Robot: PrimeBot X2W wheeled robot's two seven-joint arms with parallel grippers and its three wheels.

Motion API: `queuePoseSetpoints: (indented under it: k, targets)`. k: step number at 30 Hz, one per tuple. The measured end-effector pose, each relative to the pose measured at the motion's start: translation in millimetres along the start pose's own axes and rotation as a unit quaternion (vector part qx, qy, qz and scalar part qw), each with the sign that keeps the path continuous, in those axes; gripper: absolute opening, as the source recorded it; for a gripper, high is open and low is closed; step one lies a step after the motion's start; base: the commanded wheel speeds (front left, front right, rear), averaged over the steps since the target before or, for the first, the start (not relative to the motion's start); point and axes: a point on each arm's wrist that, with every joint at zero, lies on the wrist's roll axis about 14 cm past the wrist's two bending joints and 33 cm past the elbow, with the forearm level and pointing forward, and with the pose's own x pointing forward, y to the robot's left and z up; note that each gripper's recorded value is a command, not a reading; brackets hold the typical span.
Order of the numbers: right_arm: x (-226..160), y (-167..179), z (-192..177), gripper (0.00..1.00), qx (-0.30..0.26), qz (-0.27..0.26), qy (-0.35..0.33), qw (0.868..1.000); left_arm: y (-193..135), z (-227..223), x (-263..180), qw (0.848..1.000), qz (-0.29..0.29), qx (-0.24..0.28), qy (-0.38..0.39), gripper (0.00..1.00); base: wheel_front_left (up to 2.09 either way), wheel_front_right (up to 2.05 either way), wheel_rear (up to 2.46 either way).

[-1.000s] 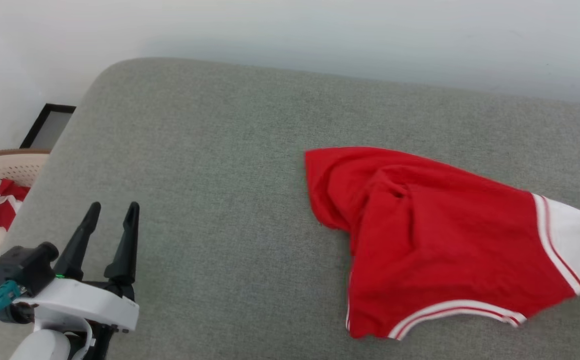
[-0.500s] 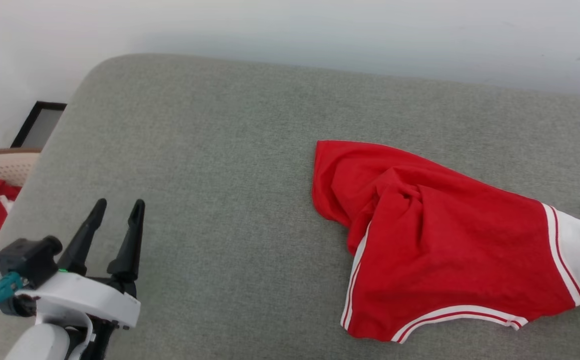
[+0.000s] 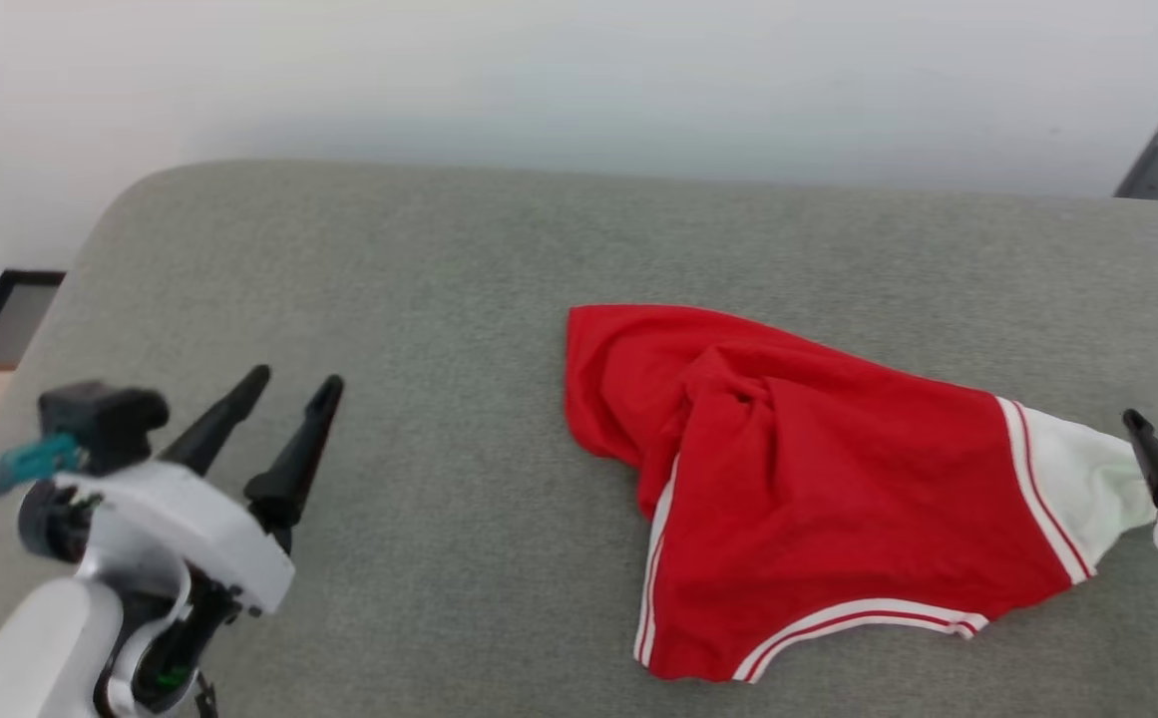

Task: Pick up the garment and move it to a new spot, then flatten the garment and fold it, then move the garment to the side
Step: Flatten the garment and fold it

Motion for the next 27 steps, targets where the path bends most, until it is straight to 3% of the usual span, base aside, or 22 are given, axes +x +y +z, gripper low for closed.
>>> queuePoseSetpoints:
  k: [6,13,20,27]
  targets:
    - [-22.7,0.4,24.1,1.00,0.007,-0.006,-0.095,0.995,-42.8,-6.2,20.0,0.995,-0.067,-0.010,0.076,1.00,0.00,0.00,0.00]
    - [-53.4,7.4,44.6,1.00,-0.003,-0.013,-0.205,0.979,-98.6,-12.4,38.3,0.979,-0.144,-0.002,0.145,1.00,0.00,0.00,0.00]
    - [-77.4,10.2,51.8,1.00,0.002,-0.029,-0.273,0.962,-145.5,-39.2,46.1,0.951,-0.204,-0.007,0.232,1.00,0.00,0.00,0.00]
    - [-82.9,10.9,47.6,1.00,0.012,-0.042,-0.284,0.958,-171.6,-77.3,44.8,0.918,-0.233,-0.014,0.320,1.00,0.00,0.00,0.00]
